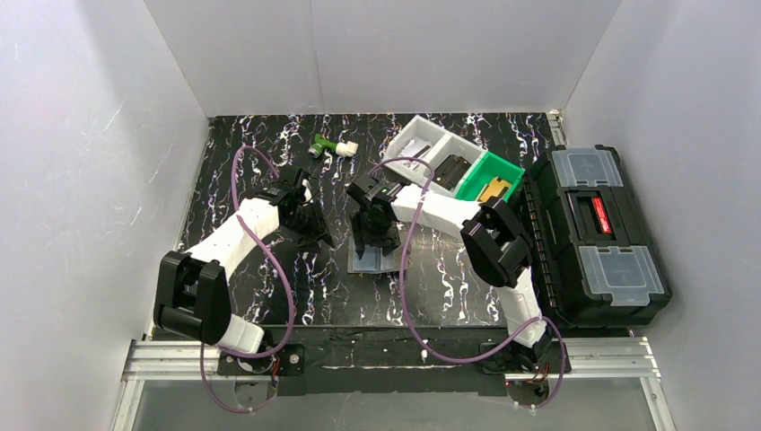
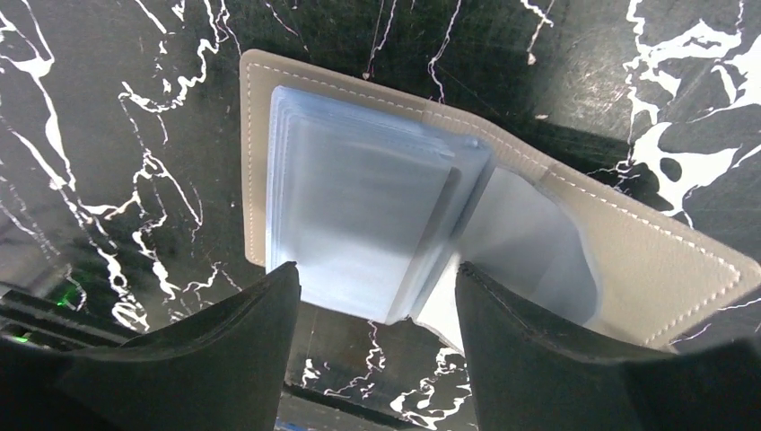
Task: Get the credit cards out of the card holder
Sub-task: Remove the credit card from the card holder.
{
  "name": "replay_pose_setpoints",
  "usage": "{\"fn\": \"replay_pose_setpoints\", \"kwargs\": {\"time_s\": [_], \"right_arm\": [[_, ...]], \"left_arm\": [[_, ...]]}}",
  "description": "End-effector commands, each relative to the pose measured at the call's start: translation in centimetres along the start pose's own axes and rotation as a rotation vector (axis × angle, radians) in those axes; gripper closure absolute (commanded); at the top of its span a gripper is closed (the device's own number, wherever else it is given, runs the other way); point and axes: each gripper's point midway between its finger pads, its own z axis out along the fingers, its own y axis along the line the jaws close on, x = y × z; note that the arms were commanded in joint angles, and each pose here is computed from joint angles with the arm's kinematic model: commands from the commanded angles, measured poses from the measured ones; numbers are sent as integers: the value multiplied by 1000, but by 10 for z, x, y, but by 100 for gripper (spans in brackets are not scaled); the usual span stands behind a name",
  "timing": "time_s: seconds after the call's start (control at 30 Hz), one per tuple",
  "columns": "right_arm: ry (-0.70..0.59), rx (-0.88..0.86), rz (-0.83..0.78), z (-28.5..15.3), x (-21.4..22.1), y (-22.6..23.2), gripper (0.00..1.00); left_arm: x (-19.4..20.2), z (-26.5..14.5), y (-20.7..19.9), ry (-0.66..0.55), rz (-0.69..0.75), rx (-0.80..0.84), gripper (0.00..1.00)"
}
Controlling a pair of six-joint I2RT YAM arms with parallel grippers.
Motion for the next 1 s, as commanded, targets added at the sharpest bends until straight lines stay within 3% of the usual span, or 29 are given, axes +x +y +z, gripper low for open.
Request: {"fn": "replay_pose_setpoints", "kwargs": {"time_s": [0.0, 0.17, 0.33, 0.63, 0.83, 0.97], "right_arm": [[-45, 63, -63, 0, -9, 1, 28], [-23, 109, -102, 15, -2, -2, 29], [22, 129, -109, 31, 12, -10, 37], [72, -39, -108, 42, 39, -4, 74], [97, -166, -92, 40, 42, 0, 89], [120, -256, -65, 39, 44, 3, 92]], "left_arm": [[6, -3, 3, 13, 5, 7, 60], [7, 0, 3, 21, 3, 10, 61], [8, 3, 3, 30, 3, 10, 61], [18, 11, 0, 67, 1, 26, 63], [28, 19, -12, 96, 32, 32, 68], [32, 25, -22, 113, 55, 41, 71]]}}
